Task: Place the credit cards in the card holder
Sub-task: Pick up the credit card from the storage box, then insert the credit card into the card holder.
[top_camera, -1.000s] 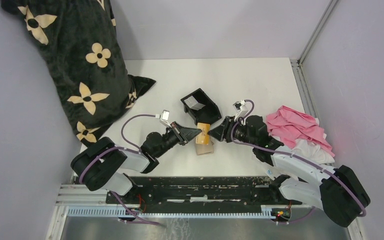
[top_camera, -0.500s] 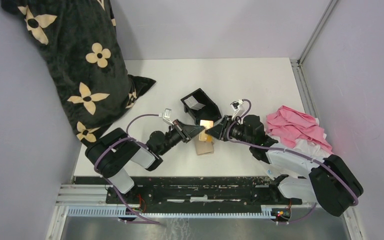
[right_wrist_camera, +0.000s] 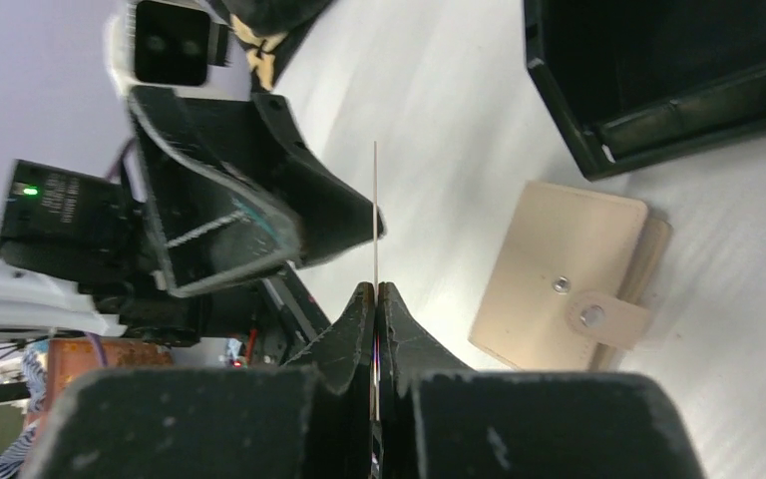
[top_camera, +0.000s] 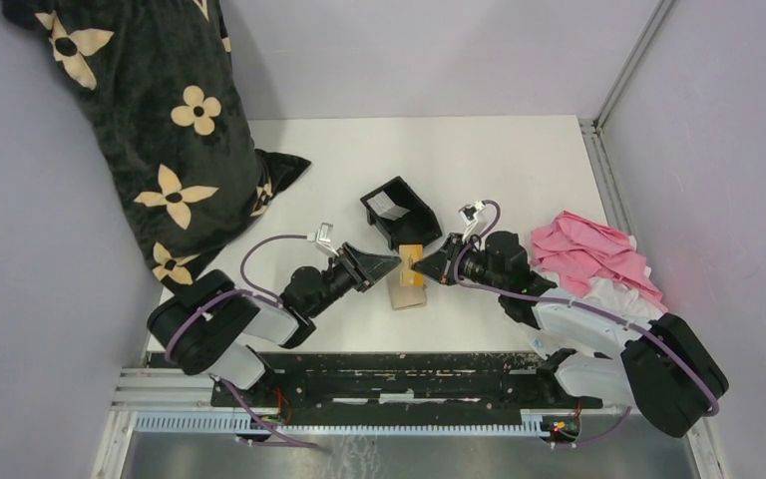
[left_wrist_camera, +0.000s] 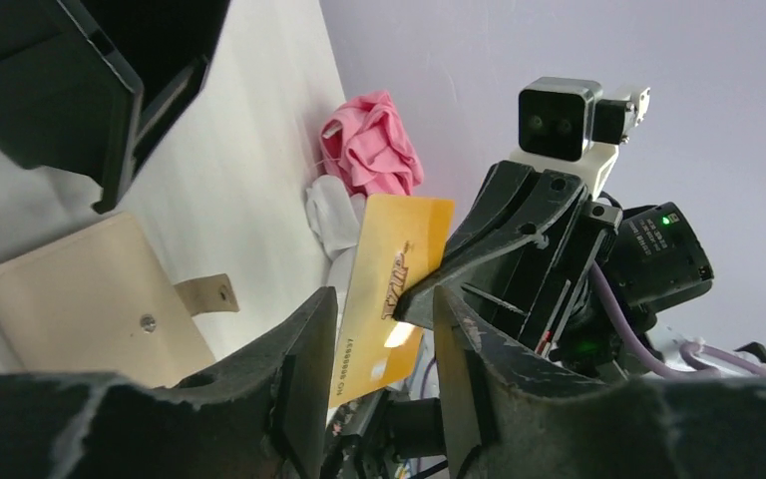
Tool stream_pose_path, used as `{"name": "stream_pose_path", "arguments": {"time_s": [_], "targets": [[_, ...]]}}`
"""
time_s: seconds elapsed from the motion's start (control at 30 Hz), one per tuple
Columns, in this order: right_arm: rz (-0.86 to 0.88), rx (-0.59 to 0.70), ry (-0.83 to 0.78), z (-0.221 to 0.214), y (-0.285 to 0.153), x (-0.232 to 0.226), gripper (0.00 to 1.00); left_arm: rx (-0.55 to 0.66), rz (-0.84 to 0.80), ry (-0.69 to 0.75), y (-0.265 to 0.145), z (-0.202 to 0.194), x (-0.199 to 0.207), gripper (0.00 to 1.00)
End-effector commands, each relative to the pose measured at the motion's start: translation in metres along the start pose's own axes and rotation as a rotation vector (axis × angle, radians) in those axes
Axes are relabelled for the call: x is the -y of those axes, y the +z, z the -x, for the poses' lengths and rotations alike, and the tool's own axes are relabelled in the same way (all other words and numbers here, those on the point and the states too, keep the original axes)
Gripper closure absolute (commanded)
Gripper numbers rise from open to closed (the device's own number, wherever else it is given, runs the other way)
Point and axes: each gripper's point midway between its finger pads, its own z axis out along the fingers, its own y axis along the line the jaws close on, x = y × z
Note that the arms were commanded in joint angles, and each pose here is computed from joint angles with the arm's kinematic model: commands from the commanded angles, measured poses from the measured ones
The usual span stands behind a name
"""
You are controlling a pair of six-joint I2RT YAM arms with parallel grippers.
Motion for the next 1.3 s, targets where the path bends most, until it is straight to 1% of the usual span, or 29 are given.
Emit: {"name": "stream_pose_path", "arguments": {"time_s": [0.0,0.13,0.27,0.47,0.57,0.7,0.93,1.27], "targets": [[-0.049,-0.018,-0.061,0.002,-0.004,0.004,0.99,0.047,0.105,0.124,-0.010,0.010,-0.018,0.51],[-0.165,-0.063,-0.095,-0.003,-0.006,0.023,0.99,0.063,0.249,0.192,-0.023,0.015,-0.046,0.51],[-0.310,-0.143,-0.161,-0.009,-0.005,0.042,0.99,0.046,0.324,0.236,-0.030,0.012,-0.063,0.55],[-0.447,-0.240,-0.252,-0.014,0.007,0.052,0.99,0.003,0.401,0.287,-0.033,0.006,-0.082,0.71],[-0.498,-0.270,-0.279,-0.012,0.013,0.055,0.99,-0.023,0.432,0.303,-0.033,0.003,-0.090,0.76],[-0.566,-0.319,-0.288,-0.015,0.015,0.067,0.99,-0.054,0.449,0.316,-0.030,-0.002,-0.096,0.79],[-0.661,-0.349,-0.324,-0.009,0.010,0.079,0.99,-0.113,0.470,0.316,-0.022,-0.014,-0.107,0.82],[-0.698,-0.366,-0.339,-0.009,0.009,0.087,0.99,-0.151,0.488,0.321,-0.017,-0.024,-0.116,0.83]]}}
